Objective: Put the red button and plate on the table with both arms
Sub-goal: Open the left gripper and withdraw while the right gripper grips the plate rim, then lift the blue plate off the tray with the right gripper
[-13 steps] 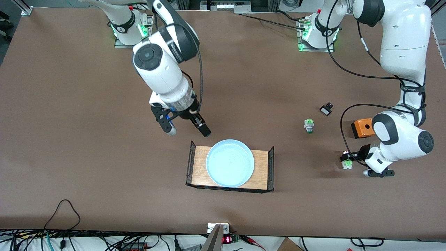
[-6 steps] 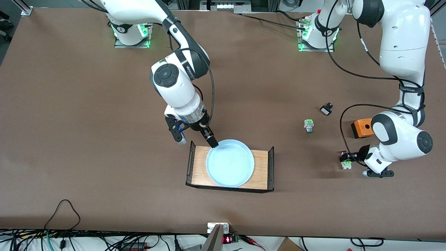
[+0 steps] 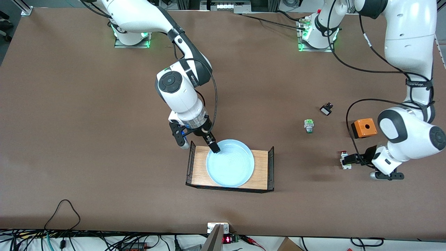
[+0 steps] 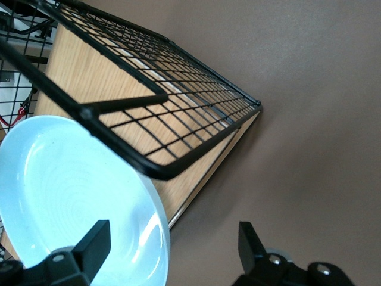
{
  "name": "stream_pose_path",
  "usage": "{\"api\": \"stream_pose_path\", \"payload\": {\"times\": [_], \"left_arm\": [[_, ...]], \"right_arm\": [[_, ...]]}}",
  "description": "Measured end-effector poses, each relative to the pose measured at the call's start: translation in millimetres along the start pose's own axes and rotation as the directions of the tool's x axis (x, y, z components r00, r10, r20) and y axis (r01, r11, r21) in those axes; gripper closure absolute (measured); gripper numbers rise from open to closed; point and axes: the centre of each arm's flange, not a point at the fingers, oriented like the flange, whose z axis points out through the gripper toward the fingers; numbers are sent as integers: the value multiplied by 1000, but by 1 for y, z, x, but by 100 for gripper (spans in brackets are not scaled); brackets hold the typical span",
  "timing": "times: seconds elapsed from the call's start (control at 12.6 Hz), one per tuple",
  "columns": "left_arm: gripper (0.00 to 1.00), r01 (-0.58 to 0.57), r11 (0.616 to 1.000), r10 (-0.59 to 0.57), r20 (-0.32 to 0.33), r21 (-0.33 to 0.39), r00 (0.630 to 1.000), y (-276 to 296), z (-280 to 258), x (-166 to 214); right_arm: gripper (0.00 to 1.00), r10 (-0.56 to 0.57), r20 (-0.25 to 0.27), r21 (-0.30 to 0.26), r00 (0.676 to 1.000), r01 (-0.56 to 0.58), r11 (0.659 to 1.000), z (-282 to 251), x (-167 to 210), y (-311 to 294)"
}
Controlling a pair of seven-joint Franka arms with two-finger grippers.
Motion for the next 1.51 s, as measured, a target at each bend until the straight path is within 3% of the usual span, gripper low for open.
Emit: {"api": "stream_pose_path", "payload": {"times": [0.08, 0.16, 0.24, 0.4, 0.71, 0.95, 1.03, 1.19, 1.43, 1.51], "left_arm": [[0, 0, 1000, 0, -7, -6, 1000, 2, -17, 1], [0, 5, 1000, -5, -12, -9, 1000, 1, -34, 1], [0, 13, 1000, -13, -19, -9, 1000, -3, -48, 0], [0, 35, 999, -35, -29, 3, 999, -9, -67, 0], [0, 43, 997, -43, -8, 71, 999, -5, -92, -2], [0, 74, 995, -75, 3, 69, 997, 9, -132, -7], [0, 77, 993, -78, 3, 87, 997, 15, -148, -10], [0, 76, 990, -78, 9, 118, 997, 37, -183, -17], [0, 47, 986, -50, 18, 161, 999, 71, -229, -32], [0, 34, 985, -38, 17, 167, 999, 79, -243, -37]], "right_arm": [[16, 0, 0, 2, 1000, 0, 1000, -1, 0, -1], [17, 0, 0, 3, 1000, 0, 1000, -1, 0, -1], [24, 0, 1, 4, 1000, 0, 1000, -2, 0, -2], [47, 2, 1, 5, 1000, -2, 1000, -2, 0, -2], [51, 1, 1, 3, 1000, -1, 1000, 0, -3, -1], [67, -1, 2, -2, 1000, 1, 1000, 3, -4, 1], [68, -1, 1, -4, 1000, 1, 1000, 4, -4, 1], [82, -4, 1, -4, 1000, 4, 1000, 4, -4, 1], [88, -26, 2, -1, 1000, 26, 1000, 3, -10, 1], [96, -29, 4, 3, 1000, 29, 1000, 1, -13, -1]]}}
